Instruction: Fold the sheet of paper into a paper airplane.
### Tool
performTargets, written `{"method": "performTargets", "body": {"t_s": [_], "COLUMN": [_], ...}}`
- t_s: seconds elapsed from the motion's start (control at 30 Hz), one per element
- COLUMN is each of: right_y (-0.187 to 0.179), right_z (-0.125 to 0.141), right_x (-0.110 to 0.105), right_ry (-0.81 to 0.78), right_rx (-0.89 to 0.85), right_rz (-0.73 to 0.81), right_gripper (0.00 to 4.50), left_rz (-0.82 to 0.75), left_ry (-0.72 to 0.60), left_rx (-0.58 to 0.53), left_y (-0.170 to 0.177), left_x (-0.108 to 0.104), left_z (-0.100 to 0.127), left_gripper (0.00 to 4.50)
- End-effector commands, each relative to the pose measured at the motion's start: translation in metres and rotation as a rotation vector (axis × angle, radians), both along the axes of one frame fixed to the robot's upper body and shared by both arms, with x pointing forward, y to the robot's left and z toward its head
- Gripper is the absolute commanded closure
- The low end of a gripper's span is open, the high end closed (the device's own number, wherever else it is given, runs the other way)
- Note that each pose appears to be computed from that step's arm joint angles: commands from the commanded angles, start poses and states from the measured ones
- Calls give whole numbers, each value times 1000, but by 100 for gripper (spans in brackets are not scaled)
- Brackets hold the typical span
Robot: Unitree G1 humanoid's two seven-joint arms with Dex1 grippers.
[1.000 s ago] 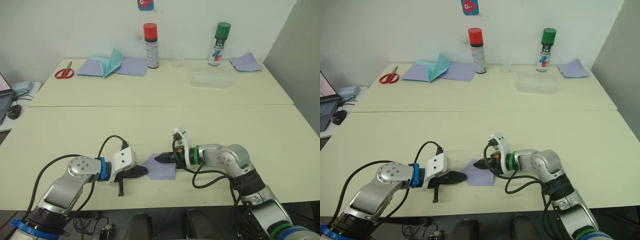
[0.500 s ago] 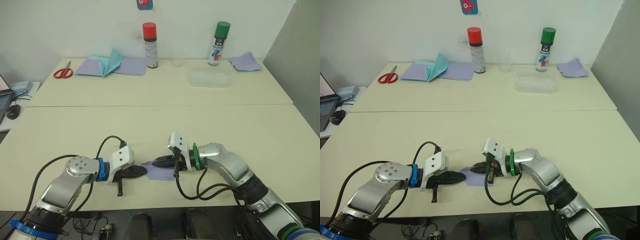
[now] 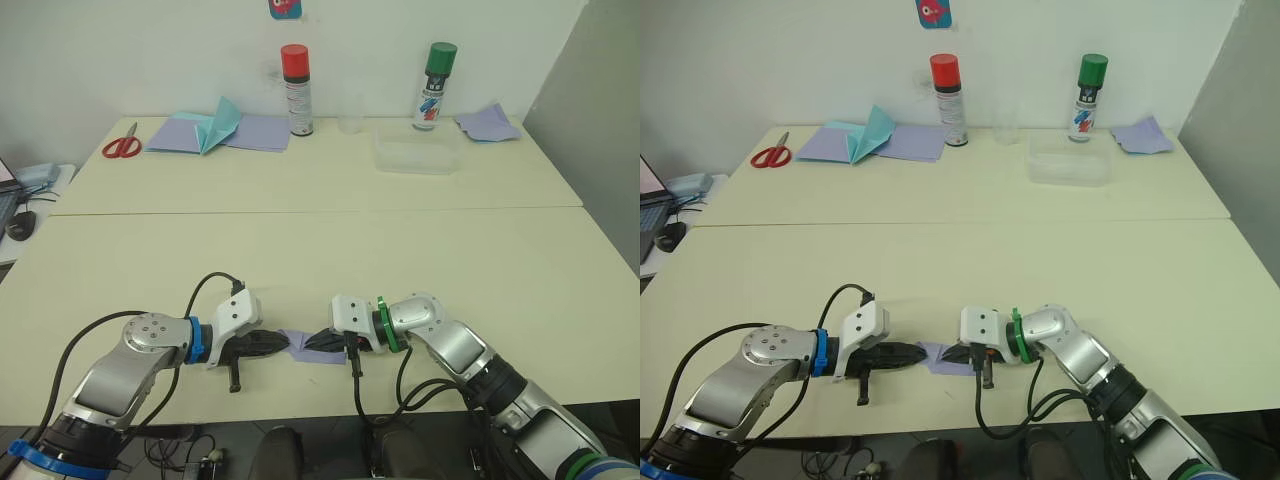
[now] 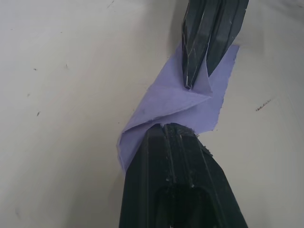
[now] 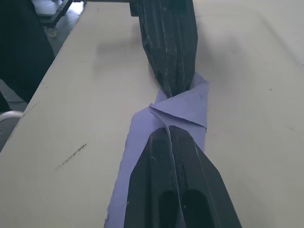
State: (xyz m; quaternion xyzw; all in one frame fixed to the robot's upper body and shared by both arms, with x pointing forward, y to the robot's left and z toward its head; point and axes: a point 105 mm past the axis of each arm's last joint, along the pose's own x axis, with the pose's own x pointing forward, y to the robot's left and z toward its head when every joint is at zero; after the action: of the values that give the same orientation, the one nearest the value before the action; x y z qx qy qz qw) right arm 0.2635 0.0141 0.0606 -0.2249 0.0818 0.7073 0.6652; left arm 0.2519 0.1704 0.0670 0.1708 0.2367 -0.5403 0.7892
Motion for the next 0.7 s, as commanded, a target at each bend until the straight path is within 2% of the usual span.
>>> {"method": "performTargets", "body": {"t_s": [0.03,0.2,0.37,0.53,0.7], "right_y": [-2,0,-1,-2,-3], "right_z": [-5,-5,-5,-6,-6], "right_x": [3,5,6,6,6], "right_ry": [-10,-15,-18,-19,-18], "right_rx": [-40,-48,-52,-57,-60], "right_rz": [-5,-6,-8,-7,-8], "right_gripper": [449,449,449,449,449], "left_rz": [91,97,75,78,45], "left_ry": [45,1,-42,-70,-46], "left_rx": [78,49,-6,-52,-73], "left_y": [26,30,15,-1,-18], "left_x": [2,9,16,21,11], "left_z": [-9,19,39,40,29], "left_gripper": [450,450,450,450,450]}}
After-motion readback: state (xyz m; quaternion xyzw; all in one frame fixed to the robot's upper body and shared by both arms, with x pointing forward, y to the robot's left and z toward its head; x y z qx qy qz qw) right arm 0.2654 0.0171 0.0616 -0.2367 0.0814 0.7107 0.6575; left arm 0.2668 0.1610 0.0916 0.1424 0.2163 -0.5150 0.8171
